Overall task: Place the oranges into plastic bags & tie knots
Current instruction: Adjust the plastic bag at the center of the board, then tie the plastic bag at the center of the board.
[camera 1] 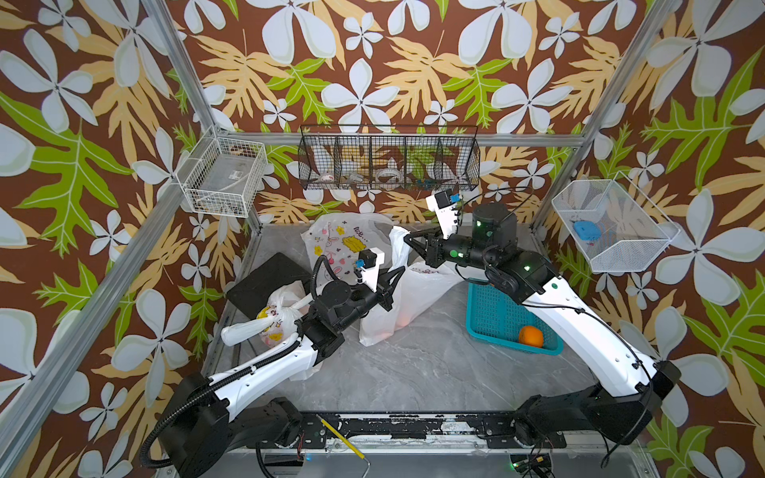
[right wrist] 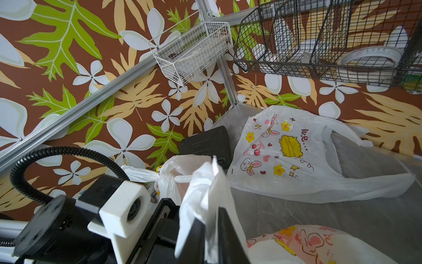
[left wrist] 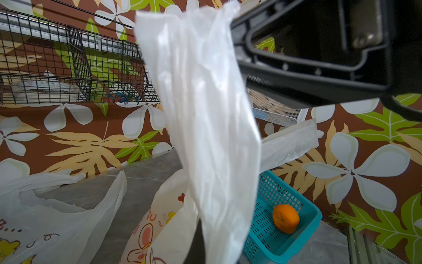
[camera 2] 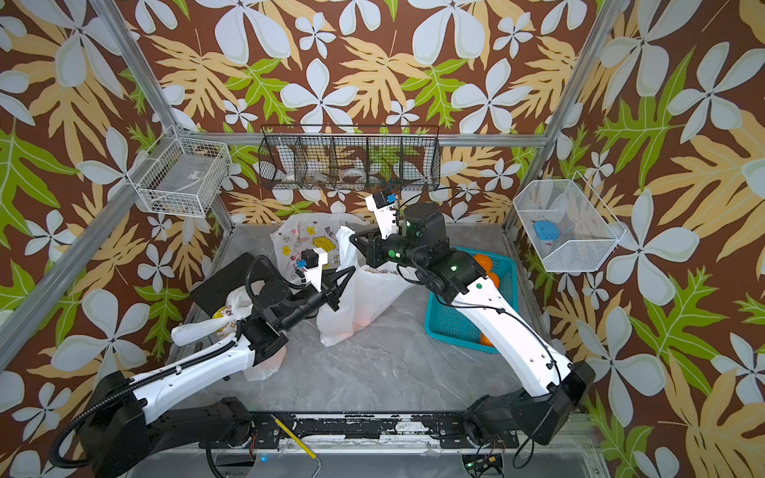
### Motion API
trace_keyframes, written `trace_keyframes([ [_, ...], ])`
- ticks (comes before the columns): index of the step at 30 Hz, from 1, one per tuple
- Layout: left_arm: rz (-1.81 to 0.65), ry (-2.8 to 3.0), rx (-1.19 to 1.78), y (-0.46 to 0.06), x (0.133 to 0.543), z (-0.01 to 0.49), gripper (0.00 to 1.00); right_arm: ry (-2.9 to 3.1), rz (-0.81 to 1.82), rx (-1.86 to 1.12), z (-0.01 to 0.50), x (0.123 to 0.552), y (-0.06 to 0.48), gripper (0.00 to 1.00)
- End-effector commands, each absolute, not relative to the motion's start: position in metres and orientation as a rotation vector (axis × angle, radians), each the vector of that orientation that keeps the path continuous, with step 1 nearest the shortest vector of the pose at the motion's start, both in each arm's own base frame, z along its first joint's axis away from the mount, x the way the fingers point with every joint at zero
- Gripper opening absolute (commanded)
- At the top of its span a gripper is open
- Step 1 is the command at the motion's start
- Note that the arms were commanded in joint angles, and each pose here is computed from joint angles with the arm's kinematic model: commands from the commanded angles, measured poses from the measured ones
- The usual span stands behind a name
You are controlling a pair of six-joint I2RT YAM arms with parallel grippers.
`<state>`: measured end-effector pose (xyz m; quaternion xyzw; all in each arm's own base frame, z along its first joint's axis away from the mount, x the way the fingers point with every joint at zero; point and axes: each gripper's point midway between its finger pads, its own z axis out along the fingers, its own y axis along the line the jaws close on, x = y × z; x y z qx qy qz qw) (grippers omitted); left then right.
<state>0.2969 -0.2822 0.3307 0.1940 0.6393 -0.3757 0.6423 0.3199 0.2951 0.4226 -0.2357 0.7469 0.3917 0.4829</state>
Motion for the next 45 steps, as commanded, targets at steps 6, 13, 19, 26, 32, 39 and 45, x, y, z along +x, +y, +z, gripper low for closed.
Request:
trace_keyframes([
  [6,-0.913,1.415,0.382,-0.258,0.292,0.348,0.00,1.795,0.659,-0.431,0.446,0.324,0.177,0.64],
  [13,-0.896,1.438,0.393,-0.250,0.293,0.345,0.00,1.911,0.530,-0.272,0.409,0.302,0.101,0.90],
  [19,-0.890,1.437,0.390,-0.249,0.295,0.346,0.00,2.004,0.706,-0.275,0.375,0.307,0.121,0.79],
  [26,-0.885,1.433,0.381,-0.247,0.295,0.348,0.00,2.032,0.762,-0.228,0.361,0.305,0.123,0.52],
  [32,-0.878,1.415,0.383,-0.244,0.291,0.357,0.00,2.022,0.825,-0.241,0.382,0.290,0.129,0.00],
  [39,-0.932,1.323,0.471,-0.241,0.271,0.381,0.00,1.747,1.042,-0.299,0.481,0.253,0.152,0.00],
  [45,-1.003,1.257,0.505,-0.233,0.261,0.391,0.00,1.655,1.142,-0.301,0.503,0.255,0.169,0.00],
])
